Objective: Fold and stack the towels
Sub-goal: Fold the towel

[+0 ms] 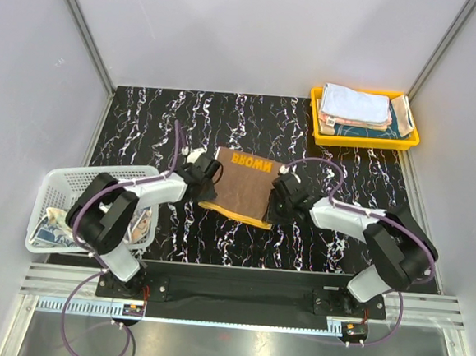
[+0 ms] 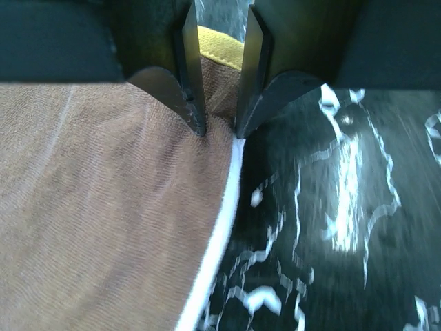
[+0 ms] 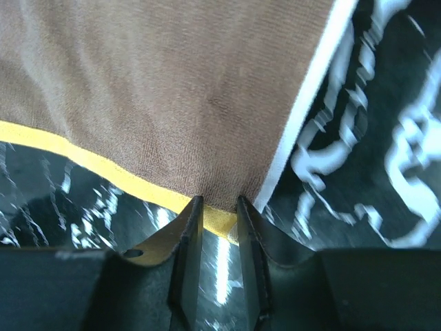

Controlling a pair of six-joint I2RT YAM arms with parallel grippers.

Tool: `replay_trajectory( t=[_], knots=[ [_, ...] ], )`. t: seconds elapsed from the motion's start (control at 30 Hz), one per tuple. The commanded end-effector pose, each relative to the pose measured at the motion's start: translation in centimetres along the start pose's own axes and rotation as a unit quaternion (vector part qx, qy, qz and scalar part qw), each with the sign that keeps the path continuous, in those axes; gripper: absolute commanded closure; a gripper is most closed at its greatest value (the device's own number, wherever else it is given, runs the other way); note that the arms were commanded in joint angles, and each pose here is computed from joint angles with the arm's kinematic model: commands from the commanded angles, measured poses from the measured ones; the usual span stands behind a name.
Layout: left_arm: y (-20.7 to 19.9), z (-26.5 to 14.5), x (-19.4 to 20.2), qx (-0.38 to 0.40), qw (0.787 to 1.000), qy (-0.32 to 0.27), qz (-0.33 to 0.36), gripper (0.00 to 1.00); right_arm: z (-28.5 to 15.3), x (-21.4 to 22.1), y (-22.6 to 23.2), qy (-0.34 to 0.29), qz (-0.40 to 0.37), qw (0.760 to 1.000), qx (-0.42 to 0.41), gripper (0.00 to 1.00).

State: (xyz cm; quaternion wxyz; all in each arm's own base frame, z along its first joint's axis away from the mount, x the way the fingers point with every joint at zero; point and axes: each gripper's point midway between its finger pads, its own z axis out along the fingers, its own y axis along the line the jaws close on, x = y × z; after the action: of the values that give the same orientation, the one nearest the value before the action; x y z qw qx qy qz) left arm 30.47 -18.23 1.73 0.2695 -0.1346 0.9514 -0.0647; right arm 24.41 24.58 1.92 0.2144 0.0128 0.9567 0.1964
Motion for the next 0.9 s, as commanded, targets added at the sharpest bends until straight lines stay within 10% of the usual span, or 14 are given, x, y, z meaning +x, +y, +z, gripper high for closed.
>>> replay_trajectory(
  t=[0.0, 0.33, 0.6, 0.87],
  knots=[
    [3.8, -1.0, 5.7, -0.059, 0.995, 0.067, -0.035, 0.7, -1.8, 2.4, -2.6, 0.021, 0.008, 0.999, 0.042, 0.66],
    [3.1, -5.5, 8.0, -0.017, 0.996, 0.086, -0.035, 0.68, -6.0, 3.5, -4.0, 0.02, 0.005, 0.998, 0.051, 0.61],
    [-1.5, -9.5, -1.1, 0.03, 0.999, -0.009, 0.02, 0.51, -6.9, -5.0, -1.0, -0.058, -0.009, 0.997, 0.04, 0.56],
    [-3.1, -5.0, -8.1, -0.003, 0.996, -0.021, 0.085, 0.59, -2.5, -13.4, -2.8, -0.076, 0.002, 0.993, 0.085, 0.59]
  ],
)
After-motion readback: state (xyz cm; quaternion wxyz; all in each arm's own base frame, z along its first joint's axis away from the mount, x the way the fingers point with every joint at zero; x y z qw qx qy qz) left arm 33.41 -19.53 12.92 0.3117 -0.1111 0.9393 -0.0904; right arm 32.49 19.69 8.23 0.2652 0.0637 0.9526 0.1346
